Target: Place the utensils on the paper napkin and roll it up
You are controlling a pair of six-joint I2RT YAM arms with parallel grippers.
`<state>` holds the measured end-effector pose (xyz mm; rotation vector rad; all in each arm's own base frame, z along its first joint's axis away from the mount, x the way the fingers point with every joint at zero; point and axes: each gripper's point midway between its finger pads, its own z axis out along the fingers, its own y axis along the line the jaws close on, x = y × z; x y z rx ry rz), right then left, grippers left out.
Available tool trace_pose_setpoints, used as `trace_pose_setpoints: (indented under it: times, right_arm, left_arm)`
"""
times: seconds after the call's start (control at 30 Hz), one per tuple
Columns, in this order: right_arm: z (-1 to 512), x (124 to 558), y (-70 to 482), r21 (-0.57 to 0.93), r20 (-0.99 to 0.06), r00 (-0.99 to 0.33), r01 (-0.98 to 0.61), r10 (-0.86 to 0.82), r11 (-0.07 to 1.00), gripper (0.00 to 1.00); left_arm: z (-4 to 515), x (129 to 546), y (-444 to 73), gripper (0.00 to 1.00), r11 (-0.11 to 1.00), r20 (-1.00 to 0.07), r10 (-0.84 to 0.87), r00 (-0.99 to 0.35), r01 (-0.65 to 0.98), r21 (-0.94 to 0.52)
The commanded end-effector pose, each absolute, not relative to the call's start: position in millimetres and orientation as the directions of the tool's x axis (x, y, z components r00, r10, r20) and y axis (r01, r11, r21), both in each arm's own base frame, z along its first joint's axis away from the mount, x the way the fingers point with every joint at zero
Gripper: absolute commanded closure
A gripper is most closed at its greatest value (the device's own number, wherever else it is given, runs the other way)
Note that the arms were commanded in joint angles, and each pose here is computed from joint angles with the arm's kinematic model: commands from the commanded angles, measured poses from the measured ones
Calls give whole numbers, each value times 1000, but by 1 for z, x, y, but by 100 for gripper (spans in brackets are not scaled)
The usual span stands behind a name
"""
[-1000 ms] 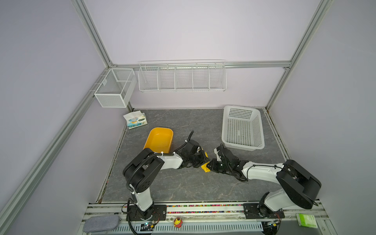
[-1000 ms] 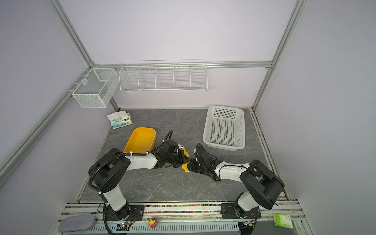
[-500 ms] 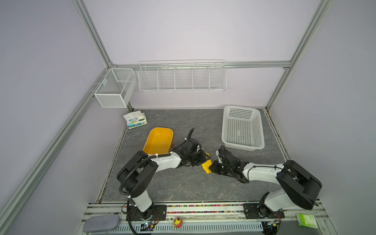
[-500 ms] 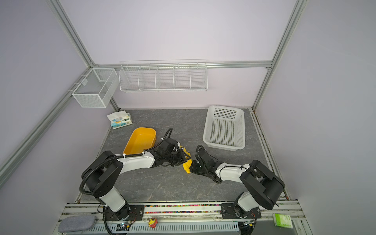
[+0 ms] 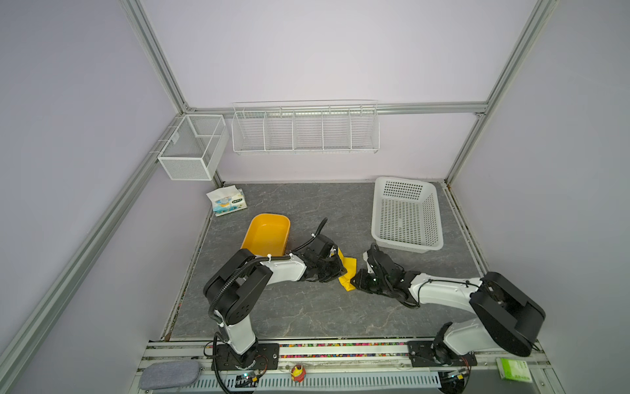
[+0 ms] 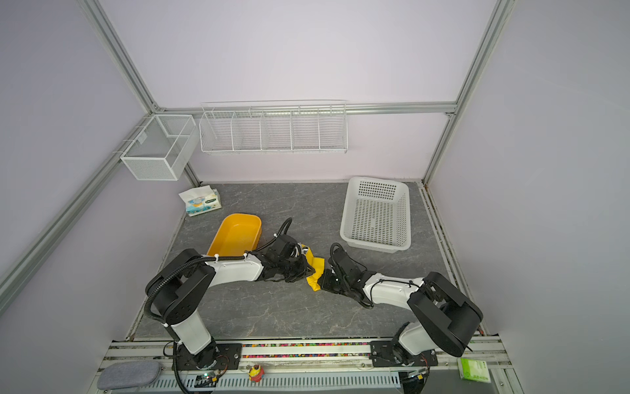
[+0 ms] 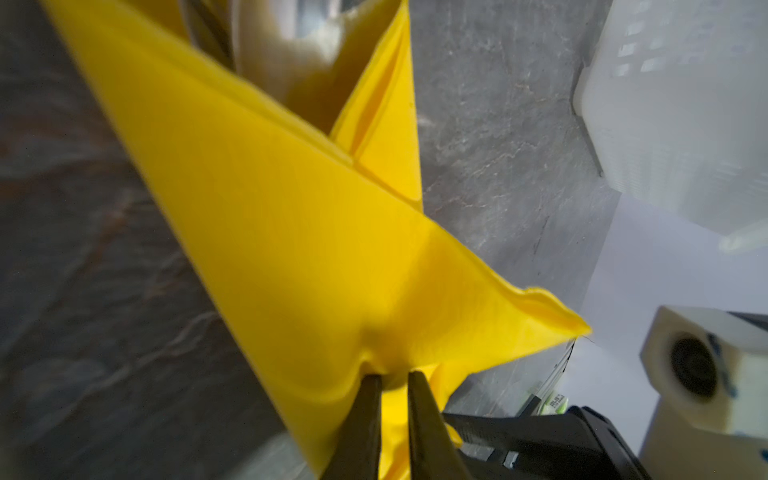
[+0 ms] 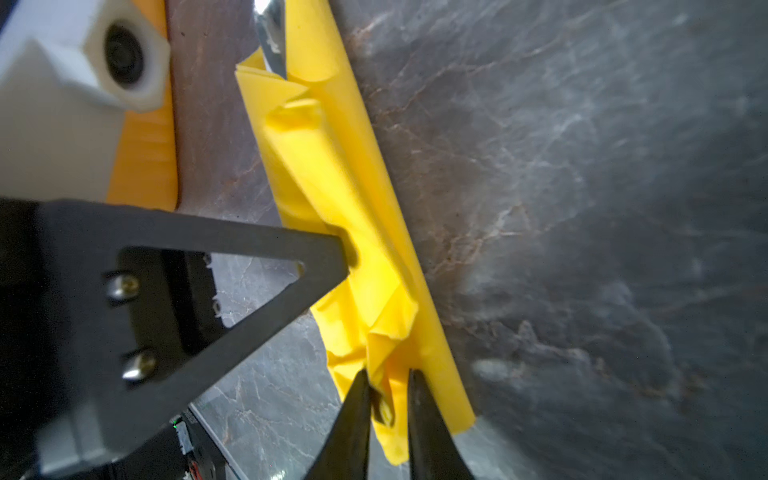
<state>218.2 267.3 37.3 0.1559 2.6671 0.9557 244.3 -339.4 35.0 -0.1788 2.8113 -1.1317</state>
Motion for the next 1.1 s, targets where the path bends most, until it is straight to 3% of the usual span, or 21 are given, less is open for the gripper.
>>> trace_pose_setpoints:
  times: [0.0,0.13,0.27,0.6,0.83,0.9,1.07]
  right_arm:
    - [48,214,272,662,-240,-955,-28,176,749,71]
    - [54,215,285,680,-223,-964,-47,146,731,62]
    - [45,214,288,667,-201,-970,-33,137,744,62]
    - [22,202,253,531,-217,-969,-13,121,847,86]
    - [13,199,246,493,-199,-973,1,114,870,89]
    - [19,199,245,482,-212,-972,-11,105,876,86]
    - [53,203,259,569,-281,-956,-92,88,818,62]
  left_arm:
    - [29,248,-337,85,731,-71,-151,-986,-63,-680]
    - [28,247,-337,85,723,-66,-154,-986,-67,-688]
    - [28,248,-339,85,717,-63,-154,-986,-68,-693]
    - [23,246,-333,86,733,-69,-158,-985,-70,-677]
    - [16,244,-332,87,732,-55,-164,-985,-84,-676]
    - [15,244,-331,87,733,-56,-165,-985,-84,-675]
    - [17,244,-331,87,732,-59,-166,-984,-83,-677]
